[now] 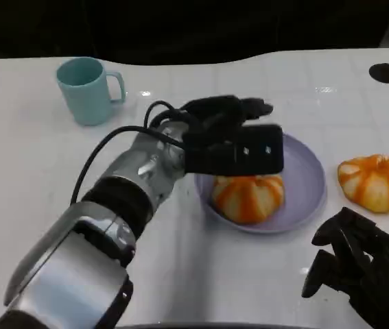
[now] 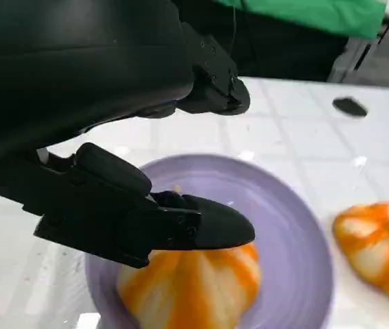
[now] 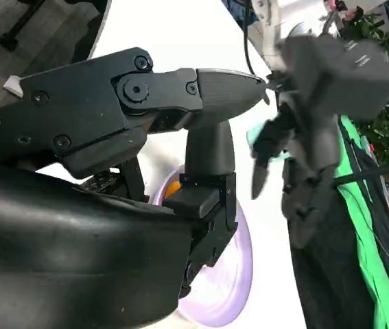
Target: Grasp the bread from the table and place it into the plate.
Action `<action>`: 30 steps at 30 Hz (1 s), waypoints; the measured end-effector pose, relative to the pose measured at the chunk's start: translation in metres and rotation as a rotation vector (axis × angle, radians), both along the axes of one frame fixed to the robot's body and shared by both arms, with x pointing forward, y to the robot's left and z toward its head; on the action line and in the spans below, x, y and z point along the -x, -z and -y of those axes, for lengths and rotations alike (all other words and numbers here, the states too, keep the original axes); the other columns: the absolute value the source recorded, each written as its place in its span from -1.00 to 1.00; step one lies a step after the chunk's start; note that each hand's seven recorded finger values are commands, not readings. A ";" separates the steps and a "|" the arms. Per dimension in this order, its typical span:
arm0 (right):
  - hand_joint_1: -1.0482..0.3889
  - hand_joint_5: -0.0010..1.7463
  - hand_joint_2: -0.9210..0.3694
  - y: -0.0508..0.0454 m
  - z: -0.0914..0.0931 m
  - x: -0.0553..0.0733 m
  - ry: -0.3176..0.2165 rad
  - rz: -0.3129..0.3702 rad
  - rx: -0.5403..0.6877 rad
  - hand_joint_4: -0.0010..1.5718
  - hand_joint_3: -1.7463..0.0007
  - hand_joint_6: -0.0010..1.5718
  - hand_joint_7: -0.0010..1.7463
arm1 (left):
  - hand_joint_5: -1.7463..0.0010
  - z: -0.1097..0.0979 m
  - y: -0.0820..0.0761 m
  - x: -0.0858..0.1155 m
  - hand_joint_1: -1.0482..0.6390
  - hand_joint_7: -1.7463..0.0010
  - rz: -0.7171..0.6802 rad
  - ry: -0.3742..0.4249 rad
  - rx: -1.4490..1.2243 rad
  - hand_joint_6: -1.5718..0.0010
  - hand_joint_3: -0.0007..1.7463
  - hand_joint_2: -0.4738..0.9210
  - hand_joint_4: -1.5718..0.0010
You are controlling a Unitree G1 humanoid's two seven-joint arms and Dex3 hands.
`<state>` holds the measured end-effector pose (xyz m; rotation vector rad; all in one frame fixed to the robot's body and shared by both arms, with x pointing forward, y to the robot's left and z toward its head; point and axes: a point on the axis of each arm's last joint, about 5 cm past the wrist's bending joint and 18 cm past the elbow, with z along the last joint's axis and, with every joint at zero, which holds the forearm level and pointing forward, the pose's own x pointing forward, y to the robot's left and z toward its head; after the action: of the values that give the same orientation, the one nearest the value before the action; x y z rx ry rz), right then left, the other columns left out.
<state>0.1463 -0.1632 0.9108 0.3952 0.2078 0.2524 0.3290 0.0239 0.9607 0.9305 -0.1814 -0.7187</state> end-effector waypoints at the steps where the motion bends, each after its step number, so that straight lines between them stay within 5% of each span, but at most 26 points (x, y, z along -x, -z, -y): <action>1: -0.20 1.00 -1.00 0.0000 0.000 0.000 0.002 0.000 0.001 -0.19 0.61 -0.39 0.87 | 0.73 -0.004 0.001 0.000 -0.58 0.92 -0.015 -0.003 0.056 0.52 -0.57 1.00 0.67; 5: -0.20 1.00 -1.00 -0.0001 0.001 0.000 0.011 -0.004 0.002 -0.19 0.61 -0.39 0.87 | 0.60 -0.018 0.011 0.004 -0.54 0.91 -0.120 -0.027 0.239 0.44 -0.58 1.00 0.62; 7: -0.20 1.00 -1.00 -0.0002 0.001 0.000 0.012 -0.003 0.002 -0.19 0.61 -0.39 0.87 | 0.31 -0.026 0.015 0.006 -0.47 0.91 -0.180 -0.039 0.352 0.33 -0.60 1.00 0.61; 11: -0.19 1.00 -1.00 -0.0004 0.002 0.000 0.013 -0.001 0.003 -0.19 0.60 -0.39 0.87 | 0.05 -0.042 0.020 0.011 -0.44 0.88 -0.262 -0.077 0.617 0.21 -0.60 1.00 0.53; 17: -0.20 1.00 -1.00 -0.0005 0.002 -0.001 0.014 -0.001 0.003 -0.19 0.60 -0.39 0.87 | -0.04 -0.052 0.024 0.017 -0.44 0.87 -0.337 -0.093 0.767 0.18 -0.59 1.00 0.52; 19: -0.20 1.00 -1.00 -0.0008 0.001 -0.001 0.010 0.001 0.001 -0.19 0.60 -0.38 0.87 | -0.31 -0.055 0.023 0.019 -0.44 0.49 -0.353 -0.094 0.813 -0.04 -0.56 1.00 0.10; 21: -0.20 1.00 -1.00 -0.0006 0.002 -0.001 0.014 0.001 0.000 -0.18 0.61 -0.37 0.86 | -0.42 -0.063 0.024 0.029 -0.42 0.18 -0.420 -0.120 1.017 0.00 -0.54 1.00 -0.01; 28: -0.20 1.00 -1.00 -0.0012 0.002 -0.002 0.019 -0.001 0.001 -0.18 0.61 -0.36 0.84 | -0.95 -0.092 0.035 0.067 -0.47 -0.70 -0.627 -0.236 1.296 0.22 -0.44 1.00 0.10; 30: -0.20 1.00 -1.00 -0.0011 0.002 -0.002 0.019 -0.002 0.001 -0.18 0.61 -0.36 0.84 | -0.99 -0.098 0.032 0.076 -0.48 -0.80 -0.633 -0.247 1.333 0.26 -0.46 1.00 0.09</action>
<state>0.1482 -0.1652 0.9120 0.3962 0.2061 0.2336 0.2534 0.1217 0.9285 -0.5491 0.0404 -0.4694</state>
